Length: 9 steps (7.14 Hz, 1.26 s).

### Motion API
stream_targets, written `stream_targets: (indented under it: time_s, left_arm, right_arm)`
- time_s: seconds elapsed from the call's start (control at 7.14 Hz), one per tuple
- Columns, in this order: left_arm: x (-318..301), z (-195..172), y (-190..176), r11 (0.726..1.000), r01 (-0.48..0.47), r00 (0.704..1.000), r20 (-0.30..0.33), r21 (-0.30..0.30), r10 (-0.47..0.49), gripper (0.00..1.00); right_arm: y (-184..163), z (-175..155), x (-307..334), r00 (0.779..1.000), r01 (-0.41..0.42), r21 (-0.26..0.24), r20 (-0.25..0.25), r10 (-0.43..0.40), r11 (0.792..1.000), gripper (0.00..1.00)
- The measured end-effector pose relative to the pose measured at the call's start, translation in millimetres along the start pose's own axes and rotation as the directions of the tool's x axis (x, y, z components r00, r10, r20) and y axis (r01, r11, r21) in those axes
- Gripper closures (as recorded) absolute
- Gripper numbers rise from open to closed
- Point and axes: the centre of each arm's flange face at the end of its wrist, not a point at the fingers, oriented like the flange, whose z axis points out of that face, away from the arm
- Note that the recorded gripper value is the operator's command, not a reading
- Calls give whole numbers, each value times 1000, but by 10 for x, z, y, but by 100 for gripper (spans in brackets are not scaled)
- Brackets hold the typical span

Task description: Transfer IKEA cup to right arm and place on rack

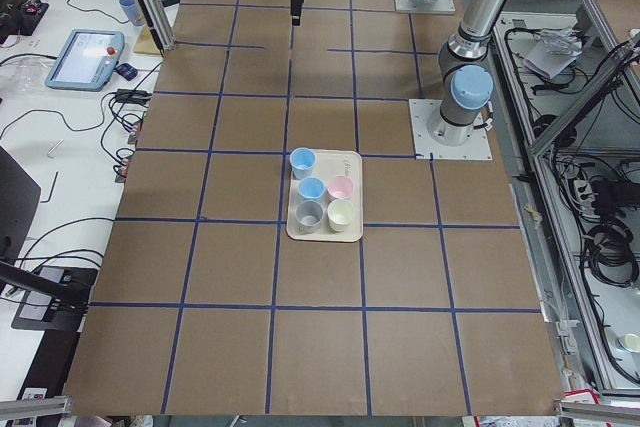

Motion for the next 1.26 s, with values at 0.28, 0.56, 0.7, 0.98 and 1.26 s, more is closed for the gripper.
stream_targets:
  time_s: [0.28, 0.56, 0.7, 0.98, 1.26]
  left_arm:
    - [0, -23, -14, 1000, 0, 1000, 0, 1, 0, 0]
    - [24, -23, 9, 1000, -5, 1000, -1, 1, 5, 0]
    - [32, -19, 8, 1000, -6, 1000, -2, 0, 6, 0]
    - [36, -19, 0, 1000, -7, 1000, -2, 0, 7, 0]
    - [37, -40, 16, 1000, -7, 1000, -1, 4, 7, 0]
  right_arm:
    - [51, 70, -214, 1000, -9, -10, -3, 9, 1000, 0]
    - [48, 172, -404, 1000, -3, 16, -10, 3, 1000, 0]
    - [30, 173, -439, 1000, -1, 34, -13, 1, 999, 0]
    - [-33, 121, -455, 1000, 0, 91, -18, 2, 996, 0]
    - [-64, 82, -452, 1000, 0, 123, -24, 3, 992, 0]
